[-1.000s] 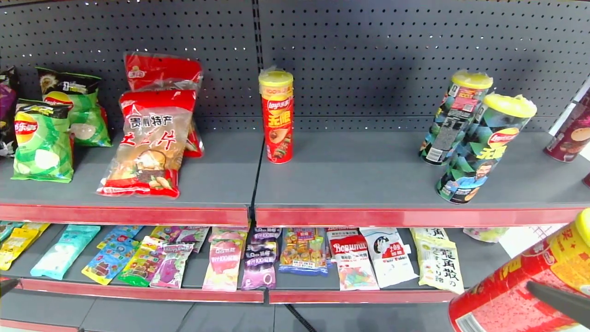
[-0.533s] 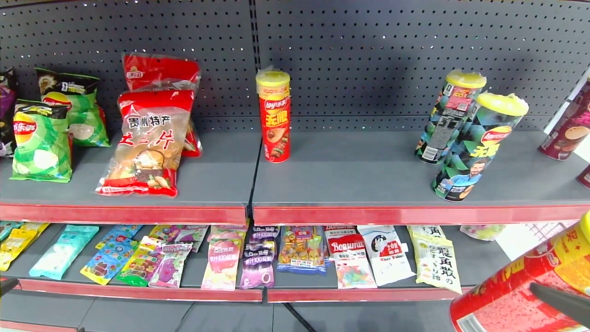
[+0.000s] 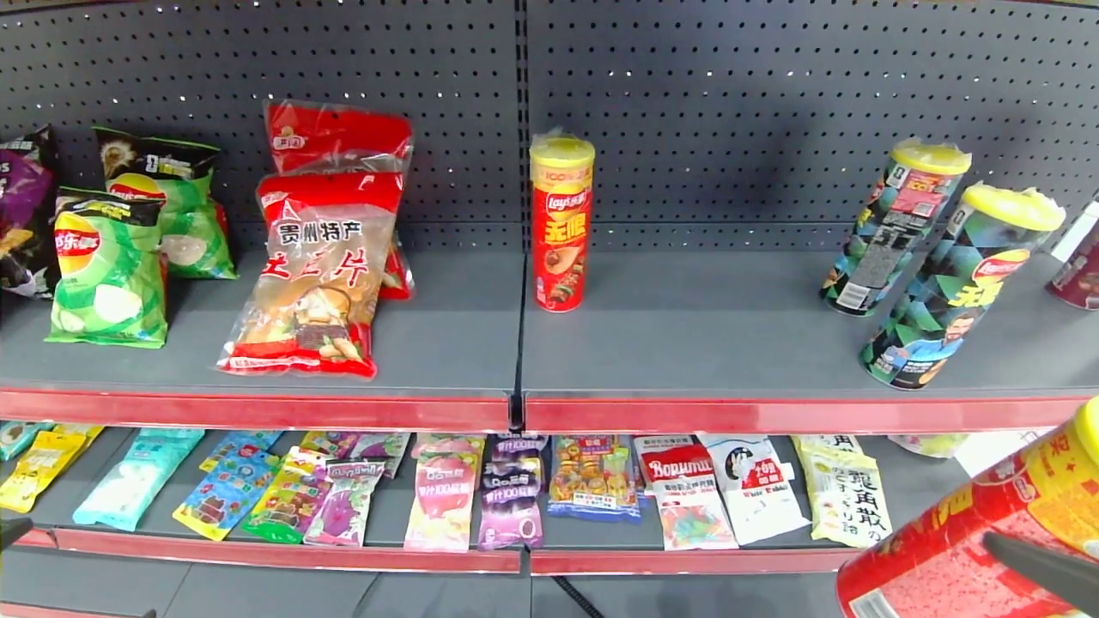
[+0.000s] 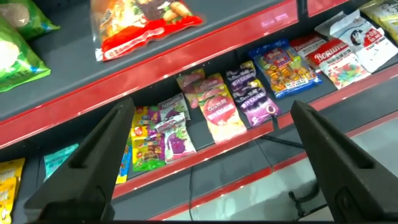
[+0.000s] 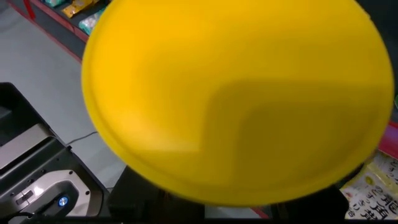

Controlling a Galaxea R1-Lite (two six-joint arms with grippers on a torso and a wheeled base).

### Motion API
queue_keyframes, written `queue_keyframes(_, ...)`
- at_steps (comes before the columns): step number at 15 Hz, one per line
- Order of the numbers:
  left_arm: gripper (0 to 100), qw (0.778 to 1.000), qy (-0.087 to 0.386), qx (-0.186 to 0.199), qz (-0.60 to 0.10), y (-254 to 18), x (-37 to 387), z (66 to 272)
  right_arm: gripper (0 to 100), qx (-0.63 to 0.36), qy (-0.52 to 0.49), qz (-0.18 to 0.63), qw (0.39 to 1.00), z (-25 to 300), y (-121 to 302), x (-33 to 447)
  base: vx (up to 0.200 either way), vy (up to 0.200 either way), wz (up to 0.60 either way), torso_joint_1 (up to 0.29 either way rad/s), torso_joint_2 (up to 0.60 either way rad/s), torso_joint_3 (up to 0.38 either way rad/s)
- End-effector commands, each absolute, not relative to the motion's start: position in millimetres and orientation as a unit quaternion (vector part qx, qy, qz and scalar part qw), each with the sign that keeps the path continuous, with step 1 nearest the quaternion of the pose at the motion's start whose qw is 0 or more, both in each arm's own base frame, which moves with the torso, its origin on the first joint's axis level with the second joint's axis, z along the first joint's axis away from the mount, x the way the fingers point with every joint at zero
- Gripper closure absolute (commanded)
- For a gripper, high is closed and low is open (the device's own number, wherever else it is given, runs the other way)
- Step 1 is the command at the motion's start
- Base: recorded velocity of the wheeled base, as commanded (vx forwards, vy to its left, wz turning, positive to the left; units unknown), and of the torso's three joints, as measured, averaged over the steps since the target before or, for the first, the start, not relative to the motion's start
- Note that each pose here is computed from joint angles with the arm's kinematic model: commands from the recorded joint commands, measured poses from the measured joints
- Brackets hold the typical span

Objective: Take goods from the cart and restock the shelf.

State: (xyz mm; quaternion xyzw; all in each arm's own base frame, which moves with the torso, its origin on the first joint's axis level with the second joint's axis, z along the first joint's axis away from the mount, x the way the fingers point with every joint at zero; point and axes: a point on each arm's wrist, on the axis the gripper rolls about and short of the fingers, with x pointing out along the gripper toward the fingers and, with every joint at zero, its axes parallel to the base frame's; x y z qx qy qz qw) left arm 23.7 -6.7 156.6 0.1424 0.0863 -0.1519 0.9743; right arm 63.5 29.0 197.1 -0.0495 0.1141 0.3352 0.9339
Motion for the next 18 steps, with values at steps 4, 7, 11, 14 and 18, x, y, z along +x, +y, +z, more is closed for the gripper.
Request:
queue_keyframes(4, 0, 0.974, 0.086, 0.142, -0.151, -6.7, 23.7, 157.1, 100, -0.05, 0.116, 0.335, 0.934, 196.5, 29.1, 63.8, 0.05, 0.0, 0.0, -0.001, 0.0, 0.001)
queue_keyframes(7, 0, 0.974, 0.086, 0.142, -0.151, -6.7, 23.7, 157.1, 100, -0.05, 0.116, 0.334, 0.934, 196.5, 29.0, 63.9, 0.2, 0.0, 0.0, -0.009, 0.0, 0.007)
queue_keyframes(11, 0, 0.975, 0.083, 0.142, -0.151, -6.6, 23.5, 157.7, 100, -0.05, 0.116, 0.337, 0.933, 196.5, 29.2, 63.8, 0.1, 0.0, 0.0, 0.006, 0.0, 0.002)
queue_keyframes(14, 0, 0.973, 0.09, 0.143, -0.157, -7.6, 26.7, 158.6, 100, -0.05, 0.116, 0.349, 0.929, 197.7, 31.1, 64.6, 0.0, 0.0, 0.0, 0.0, 0.0, 0.0)
queue_keyframes(18, 0, 0.959, 0.123, 0.151, -0.207, -19.3, 66.3, 185.7, 100, -0.052, 0.118, 0.364, 0.922, 203.2, 35.8, 70.5, 0.0, 0.0, 0.0, 0.0, 0.0, 0.0)
